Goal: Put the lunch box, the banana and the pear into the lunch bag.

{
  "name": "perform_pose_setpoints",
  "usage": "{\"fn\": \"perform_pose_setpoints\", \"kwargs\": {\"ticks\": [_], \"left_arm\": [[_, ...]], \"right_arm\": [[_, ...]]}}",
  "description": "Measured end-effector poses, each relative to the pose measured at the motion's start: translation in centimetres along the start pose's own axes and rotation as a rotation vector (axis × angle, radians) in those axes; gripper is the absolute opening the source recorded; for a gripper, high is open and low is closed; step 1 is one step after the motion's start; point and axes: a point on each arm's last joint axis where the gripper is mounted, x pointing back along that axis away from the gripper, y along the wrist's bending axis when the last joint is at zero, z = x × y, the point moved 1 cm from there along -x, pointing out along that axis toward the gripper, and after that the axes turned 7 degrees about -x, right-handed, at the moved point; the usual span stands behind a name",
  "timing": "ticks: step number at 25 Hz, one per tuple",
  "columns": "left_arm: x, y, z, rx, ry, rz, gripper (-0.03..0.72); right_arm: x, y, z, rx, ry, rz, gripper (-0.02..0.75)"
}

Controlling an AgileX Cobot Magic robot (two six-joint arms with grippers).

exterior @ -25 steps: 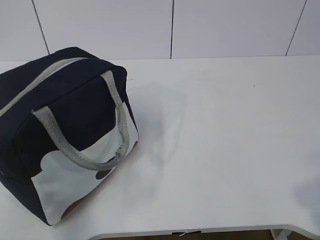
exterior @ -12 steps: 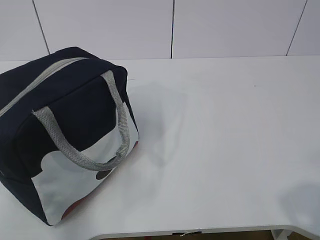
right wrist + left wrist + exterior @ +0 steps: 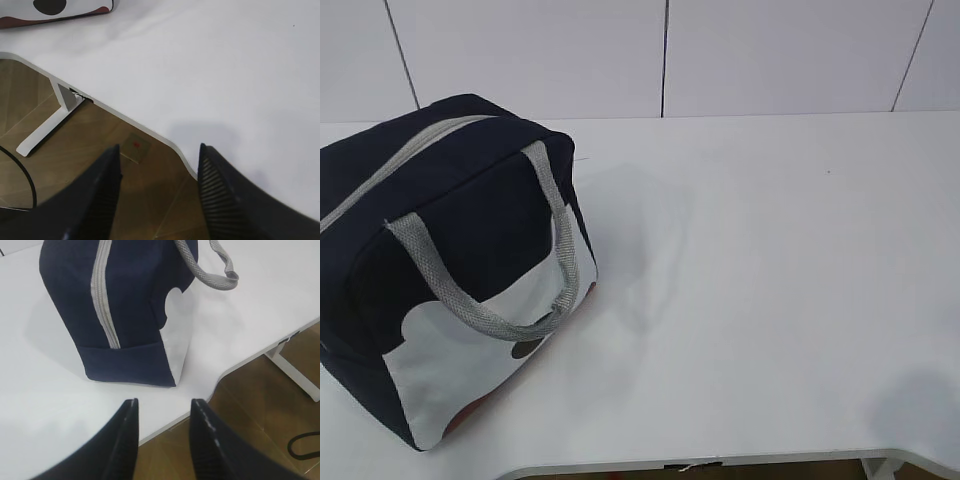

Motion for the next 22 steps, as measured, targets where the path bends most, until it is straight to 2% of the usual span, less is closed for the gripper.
{"fn": "perform_pose_setpoints", "kwargs": {"ticks": [6, 9, 16, 19, 22], "left_arm": [[-0.11, 0.05, -0.05, 0.019, 0.006, -0.035, 0.242], [-0.19, 0.10, -0.09, 0.033, 0.010, -0.060, 0.242], [-0.23, 0.10, -0.11, 0.045, 0.010, -0.087, 0.242], [-0.23, 0.10, -0.11, 0.045, 0.010, -0.087, 0.242], [-0.20, 0.09, -0.09, 0.041, 0.009, -0.080, 0.242]], "right_arm": [[0.01, 0.01, 0.01, -0.022, 0.002, 0.036, 0.421], [0.03, 0.05, 0.02, -0.069, 0.005, 0.114, 0.421], [0.08, 0.15, 0.00, -0.229, 0.013, 0.371, 0.421], [0.08, 0.18, 0.00, -0.266, 0.015, 0.431, 0.421], [0.08, 0.19, 0.00, -0.280, 0.016, 0.454, 0.421]]}}
